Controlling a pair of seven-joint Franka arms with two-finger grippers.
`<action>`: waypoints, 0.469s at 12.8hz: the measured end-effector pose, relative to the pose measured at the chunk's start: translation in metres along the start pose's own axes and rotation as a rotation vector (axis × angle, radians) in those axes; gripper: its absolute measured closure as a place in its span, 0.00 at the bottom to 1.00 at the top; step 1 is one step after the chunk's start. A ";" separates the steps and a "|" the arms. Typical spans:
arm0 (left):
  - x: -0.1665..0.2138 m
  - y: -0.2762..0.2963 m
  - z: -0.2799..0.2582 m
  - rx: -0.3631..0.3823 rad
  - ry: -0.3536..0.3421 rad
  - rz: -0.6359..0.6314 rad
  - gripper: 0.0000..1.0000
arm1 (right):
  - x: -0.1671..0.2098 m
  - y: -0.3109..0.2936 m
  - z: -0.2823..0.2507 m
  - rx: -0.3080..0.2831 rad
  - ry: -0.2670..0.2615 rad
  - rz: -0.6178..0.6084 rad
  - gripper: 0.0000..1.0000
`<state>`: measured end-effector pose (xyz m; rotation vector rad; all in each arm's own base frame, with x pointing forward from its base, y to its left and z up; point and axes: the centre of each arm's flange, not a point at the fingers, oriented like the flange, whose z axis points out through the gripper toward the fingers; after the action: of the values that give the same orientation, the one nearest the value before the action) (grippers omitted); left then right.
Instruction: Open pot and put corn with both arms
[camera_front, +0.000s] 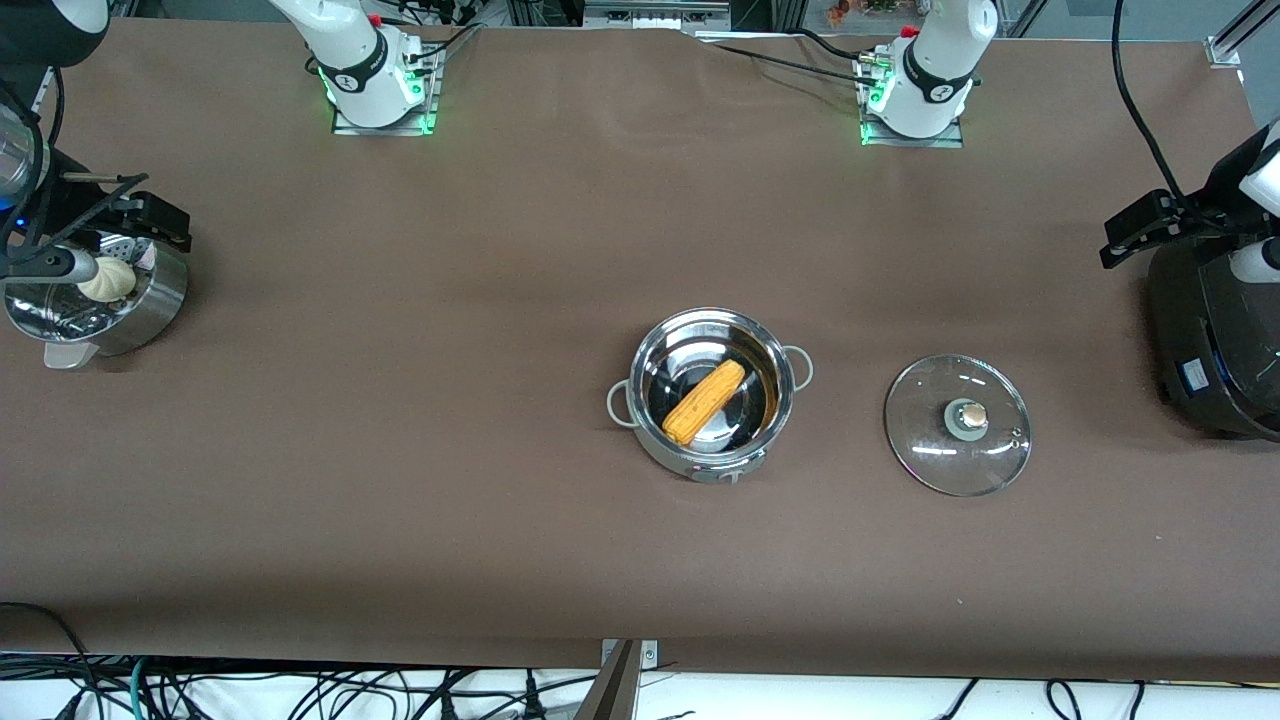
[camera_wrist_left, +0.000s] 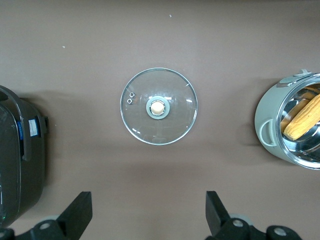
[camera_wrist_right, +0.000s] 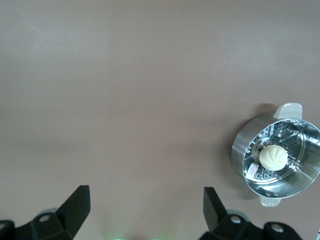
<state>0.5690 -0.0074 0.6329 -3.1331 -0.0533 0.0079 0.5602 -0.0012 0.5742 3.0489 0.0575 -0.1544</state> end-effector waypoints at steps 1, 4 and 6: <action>0.000 0.000 0.000 0.000 -0.001 0.000 0.00 | 0.002 0.001 0.000 0.001 0.000 0.001 0.00; 0.000 -0.002 0.001 0.000 -0.003 -0.003 0.00 | 0.004 0.002 0.002 0.001 -0.001 0.002 0.00; 0.000 -0.004 0.002 0.000 -0.007 -0.007 0.00 | 0.004 0.002 0.002 0.002 -0.001 0.002 0.00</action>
<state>0.5692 -0.0033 0.6312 -3.1328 -0.0644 0.0185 0.5638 -0.0033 0.5724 3.0504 0.0543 -0.1553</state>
